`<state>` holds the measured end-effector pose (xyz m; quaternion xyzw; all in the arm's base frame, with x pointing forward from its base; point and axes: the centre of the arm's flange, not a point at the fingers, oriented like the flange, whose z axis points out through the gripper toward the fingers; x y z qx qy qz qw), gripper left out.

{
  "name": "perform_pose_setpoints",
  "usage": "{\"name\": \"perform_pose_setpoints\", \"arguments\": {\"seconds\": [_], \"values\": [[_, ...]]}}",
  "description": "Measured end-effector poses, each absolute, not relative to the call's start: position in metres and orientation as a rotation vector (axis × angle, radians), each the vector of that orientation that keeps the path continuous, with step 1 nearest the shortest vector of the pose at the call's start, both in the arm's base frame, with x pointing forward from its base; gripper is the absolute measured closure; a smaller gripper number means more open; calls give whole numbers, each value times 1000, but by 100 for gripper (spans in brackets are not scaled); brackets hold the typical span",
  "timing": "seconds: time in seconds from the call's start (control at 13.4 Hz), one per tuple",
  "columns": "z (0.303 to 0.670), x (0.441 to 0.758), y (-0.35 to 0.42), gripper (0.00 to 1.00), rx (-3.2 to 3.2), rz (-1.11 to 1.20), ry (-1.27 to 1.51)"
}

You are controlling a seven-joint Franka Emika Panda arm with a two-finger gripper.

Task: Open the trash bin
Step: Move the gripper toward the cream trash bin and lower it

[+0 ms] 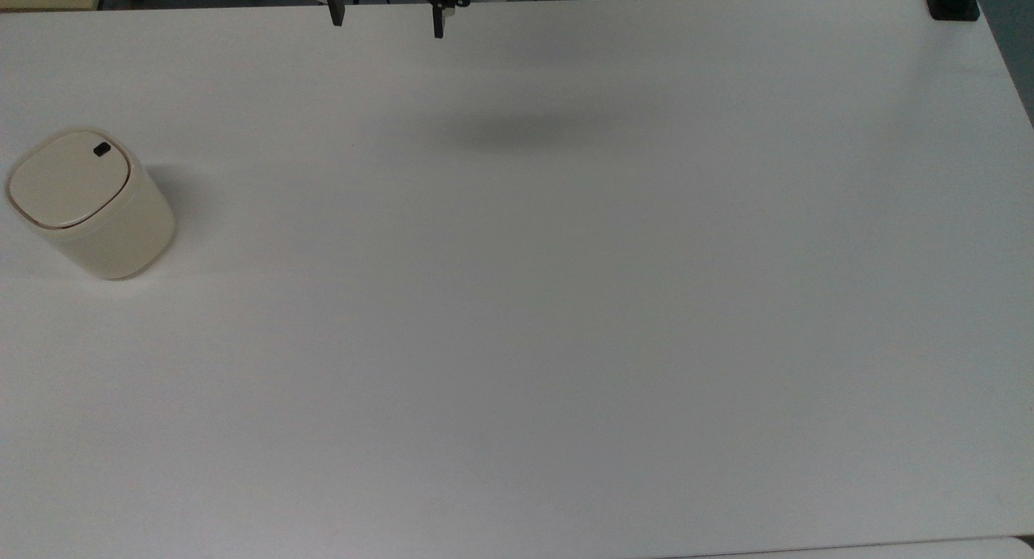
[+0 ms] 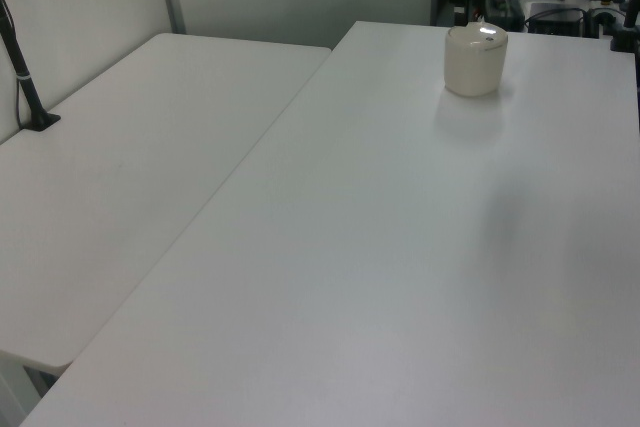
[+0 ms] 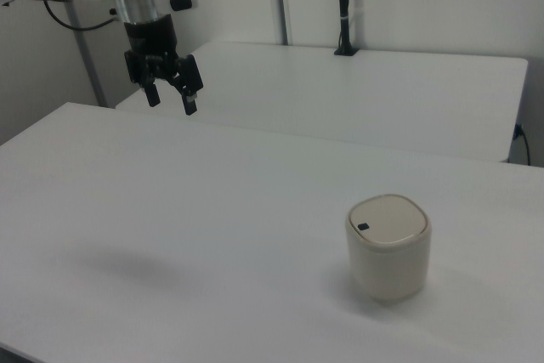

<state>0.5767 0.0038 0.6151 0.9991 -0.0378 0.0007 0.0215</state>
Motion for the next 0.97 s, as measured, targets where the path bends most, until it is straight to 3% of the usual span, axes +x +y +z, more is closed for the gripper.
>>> {"name": "perform_pose_setpoints", "arguments": {"seconds": [0.97], "values": [[615, 576, -1, 1, 3099, 0, -14]]}}
